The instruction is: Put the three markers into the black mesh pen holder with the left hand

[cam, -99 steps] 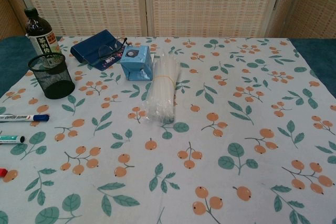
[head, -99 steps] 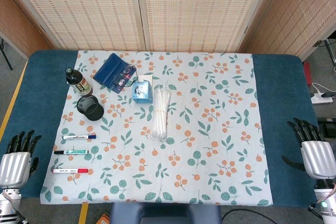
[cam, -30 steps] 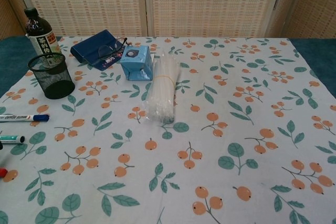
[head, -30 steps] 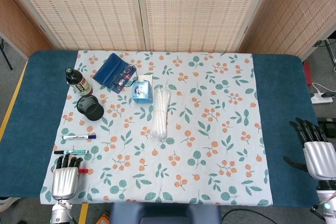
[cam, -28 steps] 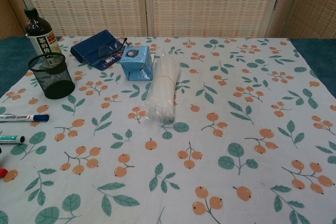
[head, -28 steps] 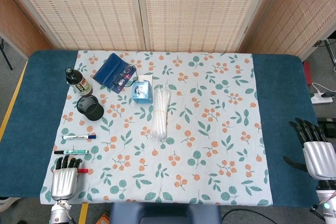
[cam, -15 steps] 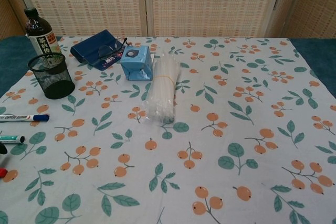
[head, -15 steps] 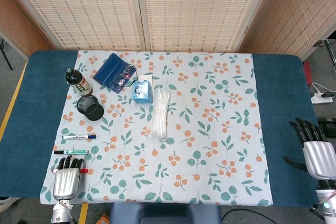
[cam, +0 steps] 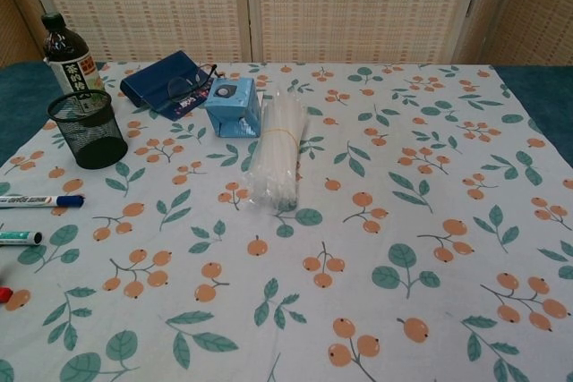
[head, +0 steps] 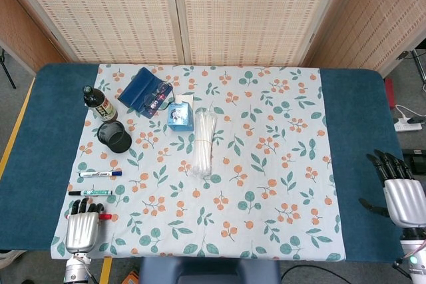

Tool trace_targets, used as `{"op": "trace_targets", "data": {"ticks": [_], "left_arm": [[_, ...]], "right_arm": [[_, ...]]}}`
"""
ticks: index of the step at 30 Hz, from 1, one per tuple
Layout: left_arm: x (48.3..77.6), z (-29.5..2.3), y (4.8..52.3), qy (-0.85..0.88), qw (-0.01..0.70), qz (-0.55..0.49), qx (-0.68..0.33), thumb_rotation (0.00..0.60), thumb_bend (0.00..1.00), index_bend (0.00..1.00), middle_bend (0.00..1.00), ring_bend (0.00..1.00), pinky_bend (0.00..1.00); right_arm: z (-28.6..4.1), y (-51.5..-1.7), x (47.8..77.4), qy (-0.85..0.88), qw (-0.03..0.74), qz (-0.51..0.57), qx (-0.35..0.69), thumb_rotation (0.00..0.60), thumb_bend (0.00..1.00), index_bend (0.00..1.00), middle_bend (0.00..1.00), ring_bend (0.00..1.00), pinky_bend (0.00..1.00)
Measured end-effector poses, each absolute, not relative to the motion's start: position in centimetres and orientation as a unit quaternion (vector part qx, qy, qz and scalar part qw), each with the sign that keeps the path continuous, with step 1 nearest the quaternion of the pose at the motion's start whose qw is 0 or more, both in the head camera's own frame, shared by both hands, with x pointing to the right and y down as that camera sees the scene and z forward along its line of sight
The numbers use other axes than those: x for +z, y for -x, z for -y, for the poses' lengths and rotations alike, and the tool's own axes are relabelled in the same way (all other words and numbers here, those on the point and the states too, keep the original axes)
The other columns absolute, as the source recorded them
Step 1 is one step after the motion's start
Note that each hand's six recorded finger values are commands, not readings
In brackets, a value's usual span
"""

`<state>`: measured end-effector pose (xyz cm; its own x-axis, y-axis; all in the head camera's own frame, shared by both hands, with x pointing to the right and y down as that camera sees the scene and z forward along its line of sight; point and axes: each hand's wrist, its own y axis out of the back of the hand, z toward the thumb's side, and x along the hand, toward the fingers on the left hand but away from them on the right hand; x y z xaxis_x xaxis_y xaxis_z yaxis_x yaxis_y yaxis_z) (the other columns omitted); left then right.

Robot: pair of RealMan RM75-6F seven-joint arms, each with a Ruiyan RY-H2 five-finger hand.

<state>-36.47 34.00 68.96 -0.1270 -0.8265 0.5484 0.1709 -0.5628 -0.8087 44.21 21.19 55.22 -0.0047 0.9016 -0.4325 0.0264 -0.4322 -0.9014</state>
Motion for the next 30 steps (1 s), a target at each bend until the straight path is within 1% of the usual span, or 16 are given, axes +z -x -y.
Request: {"op": "trace_targets", "data": {"ticks": [6,12,18,21,27,30], "left_arm": [[69.4,-34.38,36.87,0.554,0.355,-0.292,-0.694,0.6,0.42,0.43,0.41,0.18,0.19],[69.57,-34.33,36.87,0.551,0.358,-0.293,-0.694,0.6,0.42,0.44,0.45,0.2,0.19],[69.45,-34.18,36.77,0.549,0.365,-0.298,-0.691,0.6,0.43,0.52,0.57,0.27,0.22],[69.35,-34.11,36.85,0.544,0.369,-0.303,-0.69,0.6,0.43,0.54,0.59,0.28,0.22],[69.28,-34.11,37.12,0.541,0.368,-0.309,-0.69,0.6,0.43,0.54,0.6,0.29,0.22],[68.74,-33.93,37.02,0.54,0.373,-0.315,-0.686,0.6,0.43,0.54,0.6,0.29,0.22]], "right_arm": [[-21.22,-44.17,55.07,0.602,0.369,0.386,0.593,0.6,0.0,0.15,0.06,0.08,0.14],[-21.2,-44.24,55.15,0.602,0.368,0.386,0.595,0.6,0.0,0.15,0.06,0.08,0.14],[-21.21,-44.24,55.24,0.602,0.368,0.385,0.595,0.6,0.0,0.16,0.06,0.08,0.14],[-21.18,-44.23,55.29,0.602,0.367,0.384,0.596,0.6,0.0,0.16,0.06,0.08,0.15],[-21.2,-44.26,55.37,0.602,0.367,0.384,0.596,0.6,0.0,0.16,0.06,0.08,0.15],[-21.17,-44.33,55.34,0.601,0.367,0.385,0.597,0.6,0.0,0.16,0.06,0.08,0.15]]}}
